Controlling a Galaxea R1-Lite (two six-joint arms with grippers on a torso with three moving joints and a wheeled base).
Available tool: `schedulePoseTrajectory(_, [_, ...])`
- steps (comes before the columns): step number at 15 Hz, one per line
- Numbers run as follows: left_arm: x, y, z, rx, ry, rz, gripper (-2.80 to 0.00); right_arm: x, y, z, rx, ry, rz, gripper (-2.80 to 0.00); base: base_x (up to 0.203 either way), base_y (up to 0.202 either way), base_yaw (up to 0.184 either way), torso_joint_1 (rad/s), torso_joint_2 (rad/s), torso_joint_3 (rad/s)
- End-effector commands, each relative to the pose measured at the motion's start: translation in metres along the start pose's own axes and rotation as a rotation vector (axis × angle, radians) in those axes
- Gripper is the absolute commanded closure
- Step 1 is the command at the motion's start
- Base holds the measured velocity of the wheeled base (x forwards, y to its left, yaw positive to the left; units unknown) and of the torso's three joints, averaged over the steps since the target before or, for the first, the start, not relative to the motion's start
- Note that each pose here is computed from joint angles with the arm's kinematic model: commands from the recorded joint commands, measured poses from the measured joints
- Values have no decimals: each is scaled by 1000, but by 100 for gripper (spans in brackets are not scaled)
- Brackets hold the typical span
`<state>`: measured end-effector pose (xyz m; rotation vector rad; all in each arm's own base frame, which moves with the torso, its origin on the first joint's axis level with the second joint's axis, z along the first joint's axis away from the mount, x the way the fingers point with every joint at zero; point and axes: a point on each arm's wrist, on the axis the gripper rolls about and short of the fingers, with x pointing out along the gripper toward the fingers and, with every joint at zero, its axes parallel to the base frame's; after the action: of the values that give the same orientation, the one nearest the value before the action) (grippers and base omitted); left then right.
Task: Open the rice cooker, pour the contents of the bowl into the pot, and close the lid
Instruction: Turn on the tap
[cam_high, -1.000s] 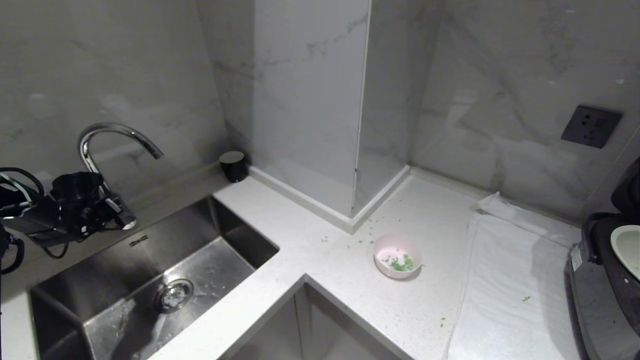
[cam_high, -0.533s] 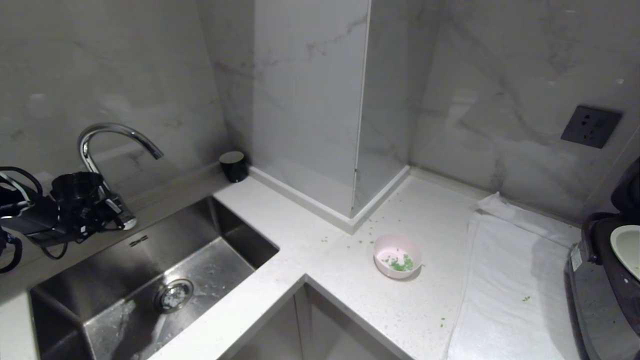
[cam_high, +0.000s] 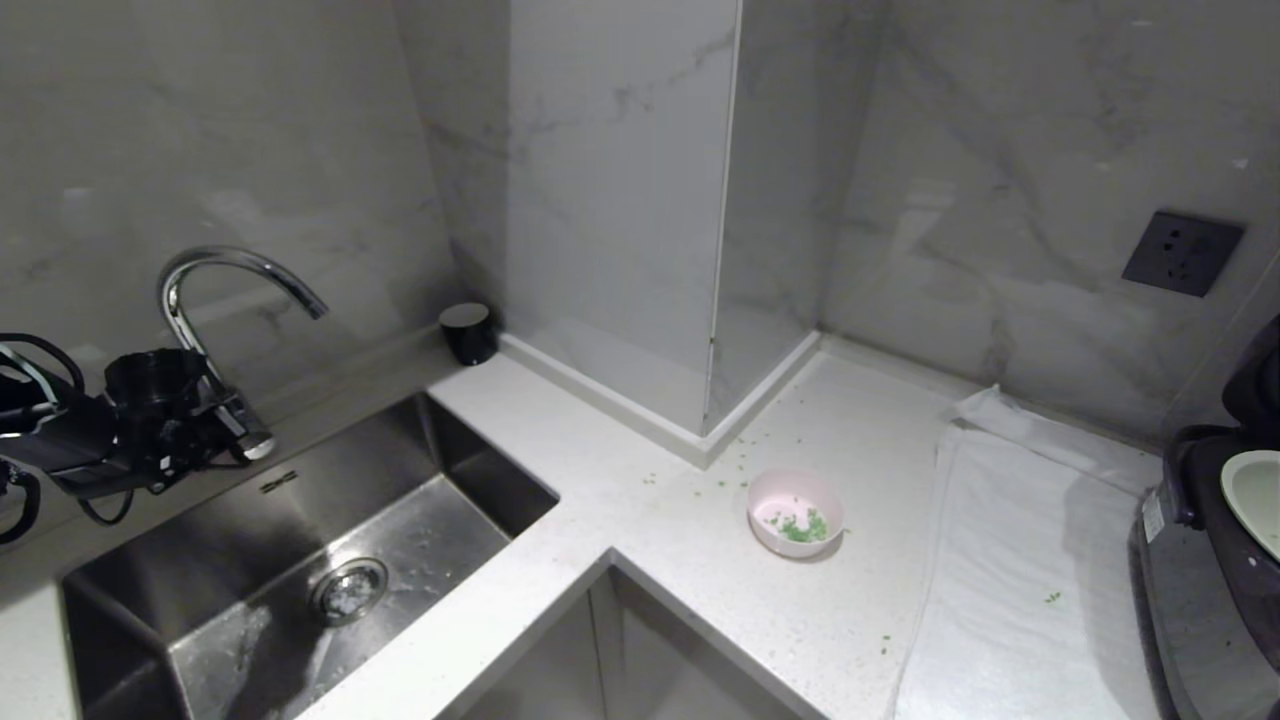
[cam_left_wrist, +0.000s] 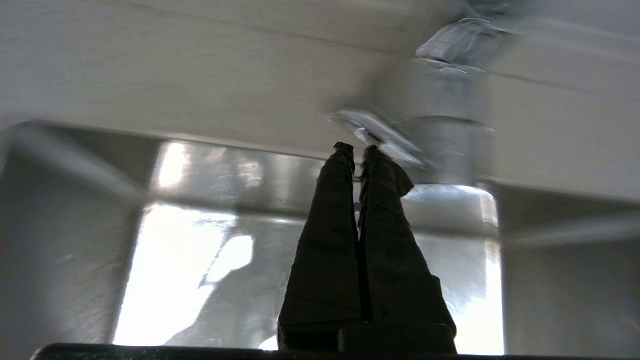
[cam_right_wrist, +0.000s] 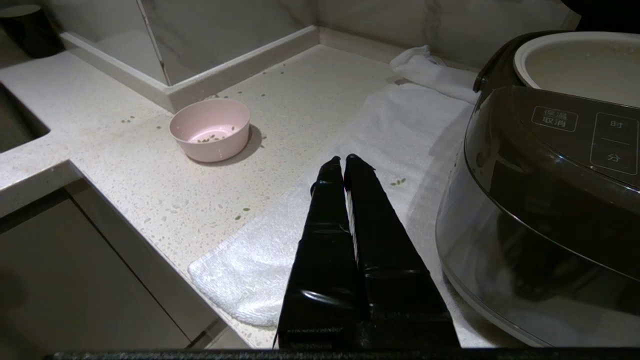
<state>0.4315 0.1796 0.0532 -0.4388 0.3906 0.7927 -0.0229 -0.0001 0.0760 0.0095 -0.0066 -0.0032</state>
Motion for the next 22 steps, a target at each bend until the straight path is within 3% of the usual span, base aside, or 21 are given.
schedulePoseTrajectory(1, [0,-1,1,-7,-8,-7,0,0,0,0,0,2,0,0,0,0,0,0,0,0])
schedulePoseTrajectory(12, [-19,-4,10,-14,-18,-42,0,0,0,0,0,2,0,0,0,0,0,0,0,0])
schedulePoseTrajectory(13, [-17,-4,10,-13,-19,-41,-280,0,0,0,0,2,0,0,0,0,0,0,0,0])
schedulePoseTrajectory(22, [12,-12,8,-25,-61,-29,-280,0,0,0,0,2,-1,0,0,0,0,0,0,0])
